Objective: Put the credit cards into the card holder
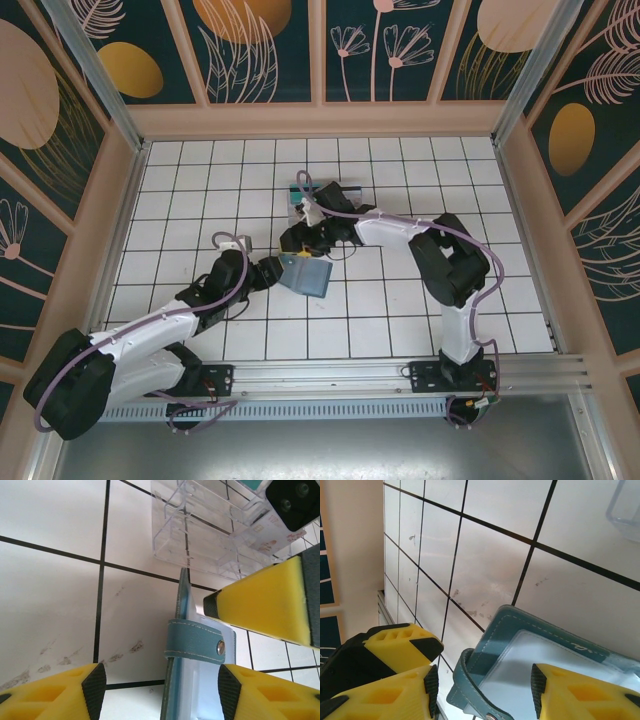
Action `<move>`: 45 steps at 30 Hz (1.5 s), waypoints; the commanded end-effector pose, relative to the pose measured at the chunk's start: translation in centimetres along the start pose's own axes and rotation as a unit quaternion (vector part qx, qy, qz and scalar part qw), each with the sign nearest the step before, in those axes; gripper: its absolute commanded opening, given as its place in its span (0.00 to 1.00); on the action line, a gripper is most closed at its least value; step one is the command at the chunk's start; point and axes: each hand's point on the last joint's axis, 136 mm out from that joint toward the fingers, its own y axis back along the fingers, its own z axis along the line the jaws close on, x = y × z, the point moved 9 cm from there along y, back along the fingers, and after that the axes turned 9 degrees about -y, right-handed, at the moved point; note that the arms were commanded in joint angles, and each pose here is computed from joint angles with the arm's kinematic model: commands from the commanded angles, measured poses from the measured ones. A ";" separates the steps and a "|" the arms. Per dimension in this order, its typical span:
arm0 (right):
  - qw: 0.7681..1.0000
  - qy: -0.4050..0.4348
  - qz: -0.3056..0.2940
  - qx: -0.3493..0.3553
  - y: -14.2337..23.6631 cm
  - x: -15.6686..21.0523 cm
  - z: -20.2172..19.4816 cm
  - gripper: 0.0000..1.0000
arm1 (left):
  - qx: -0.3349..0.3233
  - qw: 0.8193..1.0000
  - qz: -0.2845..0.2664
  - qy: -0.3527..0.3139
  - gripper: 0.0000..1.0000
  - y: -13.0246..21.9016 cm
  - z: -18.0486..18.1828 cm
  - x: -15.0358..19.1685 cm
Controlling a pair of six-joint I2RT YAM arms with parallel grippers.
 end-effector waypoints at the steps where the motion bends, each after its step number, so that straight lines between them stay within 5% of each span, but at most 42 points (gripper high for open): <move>1: 0.999 0.025 -0.022 -0.007 2.6 -0.7 1.4 0.54 | 0.016 1.000 -0.008 -0.019 0.63 -0.1 -1.0 -1.0; 10: 0.982 0.092 -0.143 0.077 11.4 -5.3 2.5 0.54 | 0.004 0.999 -0.030 -0.016 0.64 -0.3 -0.7 -3.6; 16: 0.947 0.137 -0.212 0.198 15.9 -7.8 1.8 0.55 | 0.007 0.999 -0.029 -0.040 0.64 -0.9 -0.9 -5.3; 20: 0.926 0.148 -0.235 0.254 18.1 -8.5 -0.6 0.65 | 0.002 0.998 -0.015 -0.065 0.65 -2.0 -1.0 -6.1; 27: 0.904 0.168 -0.237 0.313 18.9 -7.9 -4.2 0.82 | 0.000 0.997 -0.009 -0.073 0.66 -4.0 -0.7 -8.1; 45: 0.913 0.195 -0.220 0.283 18.0 -10.5 -5.2 0.86 | 0.033 0.993 0.035 -0.108 0.67 -7.3 -1.4 -9.9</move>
